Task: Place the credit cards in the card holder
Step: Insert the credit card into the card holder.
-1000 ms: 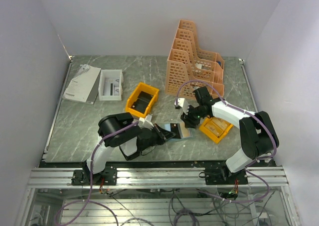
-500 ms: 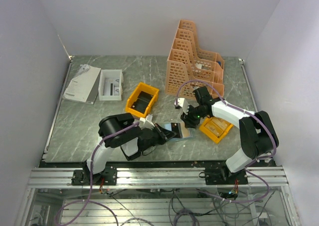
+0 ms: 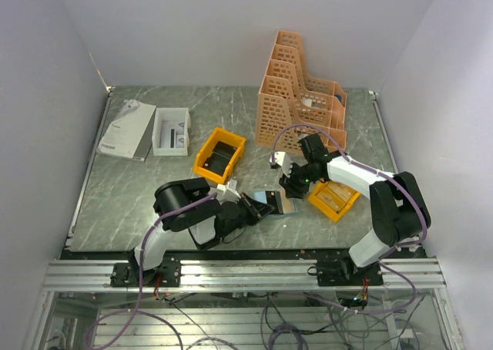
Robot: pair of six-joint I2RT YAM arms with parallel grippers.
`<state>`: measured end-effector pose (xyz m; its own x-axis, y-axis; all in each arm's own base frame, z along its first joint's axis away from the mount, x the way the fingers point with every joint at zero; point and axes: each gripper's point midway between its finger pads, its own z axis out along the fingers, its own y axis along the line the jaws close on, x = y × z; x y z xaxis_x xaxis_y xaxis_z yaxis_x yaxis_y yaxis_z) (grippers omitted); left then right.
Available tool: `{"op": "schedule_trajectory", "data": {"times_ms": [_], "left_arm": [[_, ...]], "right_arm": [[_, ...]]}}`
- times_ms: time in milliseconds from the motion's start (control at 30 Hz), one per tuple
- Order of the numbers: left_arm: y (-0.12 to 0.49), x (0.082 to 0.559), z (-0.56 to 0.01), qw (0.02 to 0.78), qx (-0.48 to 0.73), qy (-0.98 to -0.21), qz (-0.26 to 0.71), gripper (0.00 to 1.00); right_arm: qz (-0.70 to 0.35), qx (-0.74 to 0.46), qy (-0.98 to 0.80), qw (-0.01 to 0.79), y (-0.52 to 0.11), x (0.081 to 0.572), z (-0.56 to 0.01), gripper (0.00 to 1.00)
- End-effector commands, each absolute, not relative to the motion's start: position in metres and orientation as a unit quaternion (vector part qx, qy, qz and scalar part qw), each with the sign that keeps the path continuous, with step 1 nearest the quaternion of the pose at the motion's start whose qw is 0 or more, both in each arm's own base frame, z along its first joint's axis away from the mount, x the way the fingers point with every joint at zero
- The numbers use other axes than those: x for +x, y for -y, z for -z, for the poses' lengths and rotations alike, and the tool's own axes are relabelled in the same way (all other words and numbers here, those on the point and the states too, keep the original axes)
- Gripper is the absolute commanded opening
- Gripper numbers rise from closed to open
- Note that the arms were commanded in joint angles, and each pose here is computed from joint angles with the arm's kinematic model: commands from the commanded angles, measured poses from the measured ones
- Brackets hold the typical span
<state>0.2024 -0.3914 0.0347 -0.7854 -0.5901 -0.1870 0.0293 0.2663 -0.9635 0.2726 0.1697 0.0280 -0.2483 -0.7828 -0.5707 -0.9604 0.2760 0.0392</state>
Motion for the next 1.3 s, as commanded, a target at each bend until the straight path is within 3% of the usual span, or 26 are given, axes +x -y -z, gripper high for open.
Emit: {"op": "schedule_trajectory", "data": {"times_ms": [0, 800, 1267], "left_arm": [[0.388, 0.211, -0.039, 0.296, -0.204, -0.736, 0.574, 0.07], [0.398, 0.208, -0.036, 0.292, -0.211, -0.735, 0.574, 0.12], [0.396, 0.21, -0.036, 0.301, -0.211, -0.739, 0.565, 0.1]], "right_arm": [[-0.188, -0.571, -0.774, 0.2, -0.161, 0.266, -0.016, 0.42], [-0.188, -0.57, -0.774, 0.202, -0.161, 0.266, -0.017, 0.42], [-0.189, -0.57, -0.774, 0.203, -0.161, 0.266, -0.018, 0.43]]}}
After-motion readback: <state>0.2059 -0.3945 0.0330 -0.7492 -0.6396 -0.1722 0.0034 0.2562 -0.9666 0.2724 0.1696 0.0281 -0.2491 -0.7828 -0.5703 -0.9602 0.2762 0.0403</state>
